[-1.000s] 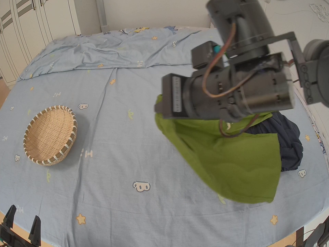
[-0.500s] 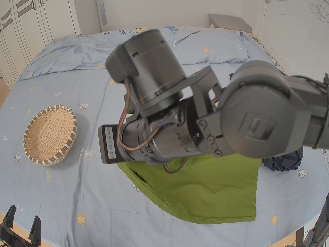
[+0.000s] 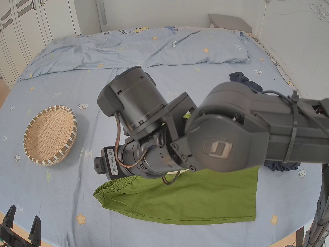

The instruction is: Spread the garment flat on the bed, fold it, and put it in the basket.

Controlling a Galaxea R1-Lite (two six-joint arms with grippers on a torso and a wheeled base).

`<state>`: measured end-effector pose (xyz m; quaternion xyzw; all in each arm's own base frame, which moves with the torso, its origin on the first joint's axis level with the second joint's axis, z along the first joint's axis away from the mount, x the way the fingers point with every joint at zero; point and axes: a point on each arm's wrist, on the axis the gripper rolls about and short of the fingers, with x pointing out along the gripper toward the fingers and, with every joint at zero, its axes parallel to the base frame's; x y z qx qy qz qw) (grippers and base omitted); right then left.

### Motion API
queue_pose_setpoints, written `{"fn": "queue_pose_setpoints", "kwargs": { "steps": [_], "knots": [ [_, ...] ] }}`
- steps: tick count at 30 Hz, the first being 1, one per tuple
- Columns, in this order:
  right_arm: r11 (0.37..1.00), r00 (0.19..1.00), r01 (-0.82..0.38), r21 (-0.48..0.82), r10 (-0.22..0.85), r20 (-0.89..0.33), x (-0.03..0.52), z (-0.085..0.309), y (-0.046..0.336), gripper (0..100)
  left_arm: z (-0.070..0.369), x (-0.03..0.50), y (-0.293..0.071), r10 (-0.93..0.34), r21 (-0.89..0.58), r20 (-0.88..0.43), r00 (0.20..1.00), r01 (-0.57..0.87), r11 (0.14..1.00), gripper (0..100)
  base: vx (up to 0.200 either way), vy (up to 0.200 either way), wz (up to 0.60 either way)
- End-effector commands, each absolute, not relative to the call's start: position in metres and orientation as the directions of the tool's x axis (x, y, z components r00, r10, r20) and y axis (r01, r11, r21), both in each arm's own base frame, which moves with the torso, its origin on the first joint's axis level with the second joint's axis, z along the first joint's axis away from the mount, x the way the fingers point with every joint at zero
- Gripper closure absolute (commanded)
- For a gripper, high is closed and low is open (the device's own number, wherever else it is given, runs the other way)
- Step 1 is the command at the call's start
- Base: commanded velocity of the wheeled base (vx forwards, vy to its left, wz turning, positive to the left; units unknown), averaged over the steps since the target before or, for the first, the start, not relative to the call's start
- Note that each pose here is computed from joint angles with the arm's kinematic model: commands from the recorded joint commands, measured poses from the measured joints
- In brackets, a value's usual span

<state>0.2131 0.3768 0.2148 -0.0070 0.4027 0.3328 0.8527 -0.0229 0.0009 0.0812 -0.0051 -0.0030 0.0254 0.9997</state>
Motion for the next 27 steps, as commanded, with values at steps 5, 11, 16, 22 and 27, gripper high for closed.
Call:
{"fn": "queue_pose_setpoints", "kwargs": {
  "steps": [5,11,16,22,27],
  "knots": [
    [0.826,0.514,-0.487,0.284,0.534,-0.672,0.227,0.260,0.317,0,0.076,-0.022,0.001,0.054,-0.011,-0.003,0.999,-0.054,0.999,0,0.000,0.000,0.00],
    [0.885,0.522,-0.330,0.328,0.461,-0.718,0.224,0.273,0.195,0,0.076,-0.022,0.001,0.048,-0.006,-0.002,0.999,-0.048,0.999,0,0.000,0.000,0.00],
    [0.873,0.481,-0.274,0.405,0.488,-0.728,0.189,0.255,0.124,0,0.076,-0.022,0.000,0.029,0.009,-0.002,1.000,-0.029,1.000,0,0.000,0.000,0.00],
    [0.847,0.552,-0.251,0.468,0.523,-0.650,0.143,0.216,0.075,0,0.077,-0.022,0.000,0.017,0.012,0.008,1.000,-0.017,1.000,0,0.000,0.000,0.00],
    [0.858,0.562,-0.279,0.431,0.510,-0.651,0.124,0.187,0.063,0,0.148,-0.048,0.000,0.005,-0.038,0.268,0.963,0.006,0.999,0,0.000,0.000,0.00]
  ]
}}
